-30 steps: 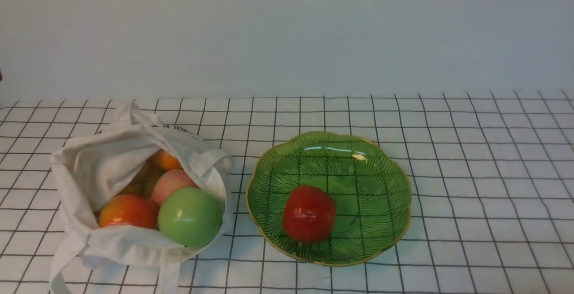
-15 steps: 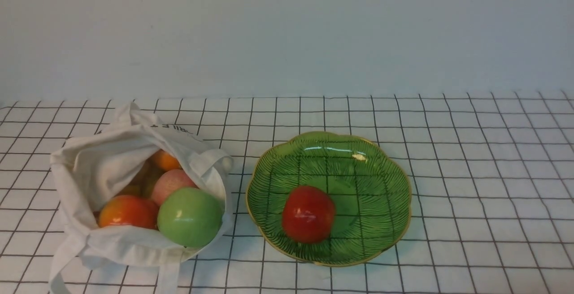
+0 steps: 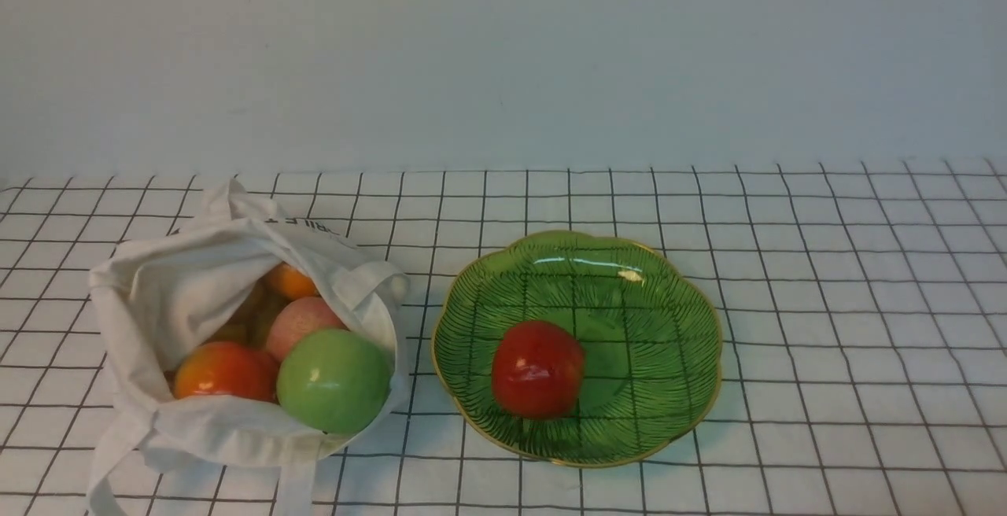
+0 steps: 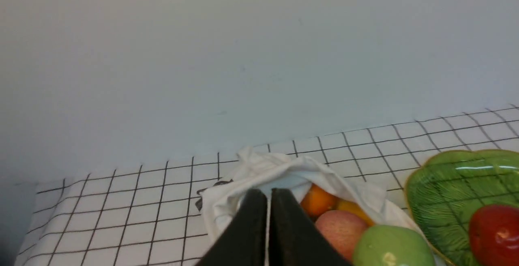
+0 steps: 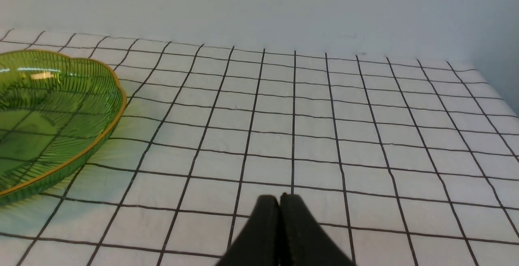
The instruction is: Take the fruit out of the bag on the white checkered tablecloth and place them on the plate.
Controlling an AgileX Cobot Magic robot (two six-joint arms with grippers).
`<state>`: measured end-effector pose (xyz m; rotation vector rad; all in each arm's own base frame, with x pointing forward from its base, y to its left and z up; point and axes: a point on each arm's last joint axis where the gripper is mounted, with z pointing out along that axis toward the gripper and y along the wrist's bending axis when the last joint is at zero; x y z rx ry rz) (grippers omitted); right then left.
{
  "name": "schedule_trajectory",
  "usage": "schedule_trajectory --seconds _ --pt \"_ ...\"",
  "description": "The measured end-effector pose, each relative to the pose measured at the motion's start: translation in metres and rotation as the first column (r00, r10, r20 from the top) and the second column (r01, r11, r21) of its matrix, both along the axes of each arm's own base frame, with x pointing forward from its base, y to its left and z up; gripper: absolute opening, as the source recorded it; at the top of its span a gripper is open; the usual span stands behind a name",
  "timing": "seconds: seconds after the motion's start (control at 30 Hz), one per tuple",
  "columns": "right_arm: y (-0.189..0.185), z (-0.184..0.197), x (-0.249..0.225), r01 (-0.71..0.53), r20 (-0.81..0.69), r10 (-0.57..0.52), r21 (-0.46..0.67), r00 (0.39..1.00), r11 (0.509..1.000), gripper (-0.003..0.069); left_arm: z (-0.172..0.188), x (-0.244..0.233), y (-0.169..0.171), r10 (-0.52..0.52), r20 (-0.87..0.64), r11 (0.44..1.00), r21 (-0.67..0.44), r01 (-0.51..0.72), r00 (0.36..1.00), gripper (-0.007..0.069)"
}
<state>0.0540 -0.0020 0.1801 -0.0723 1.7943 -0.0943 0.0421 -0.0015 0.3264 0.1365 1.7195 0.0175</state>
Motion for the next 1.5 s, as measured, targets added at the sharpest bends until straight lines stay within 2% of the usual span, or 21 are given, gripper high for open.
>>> schedule_trajectory --seconds 0.03,0.1,0.23,0.27,0.37,1.5 --pt "0.000 0.000 0.000 0.000 0.000 0.000 0.000 1.000 1.000 -0.0014 -0.036 0.004 0.001 0.021 -0.004 1.000 0.010 -0.021 1.000 -0.0008" --pt "0.000 0.000 0.000 0.000 0.000 0.000 0.000 1.000 1.000 -0.0014 -0.065 0.006 0.001 0.035 -0.008 0.999 0.012 -0.035 0.999 -0.0008" --pt "0.000 0.000 0.000 0.000 0.000 0.000 0.000 1.000 1.000 -0.0014 -0.116 0.009 0.001 0.046 -0.058 0.999 0.016 -0.045 0.997 -0.0008" --pt "0.000 0.000 0.000 0.000 0.000 0.000 0.000 1.000 1.000 -0.0014 -0.116 0.009 0.001 0.046 -0.058 0.999 0.016 -0.045 0.997 -0.0008" --pt "0.000 0.000 0.000 0.000 0.000 0.000 0.000 1.000 1.000 -0.0014 -0.150 0.010 0.001 0.046 -0.137 0.999 0.023 -0.043 0.989 -0.0008" --pt "0.000 0.000 0.000 0.000 0.000 0.000 0.000 1.000 1.000 -0.0014 -0.156 0.010 0.001 0.047 -0.157 0.999 0.019 -0.045 0.986 -0.0008"
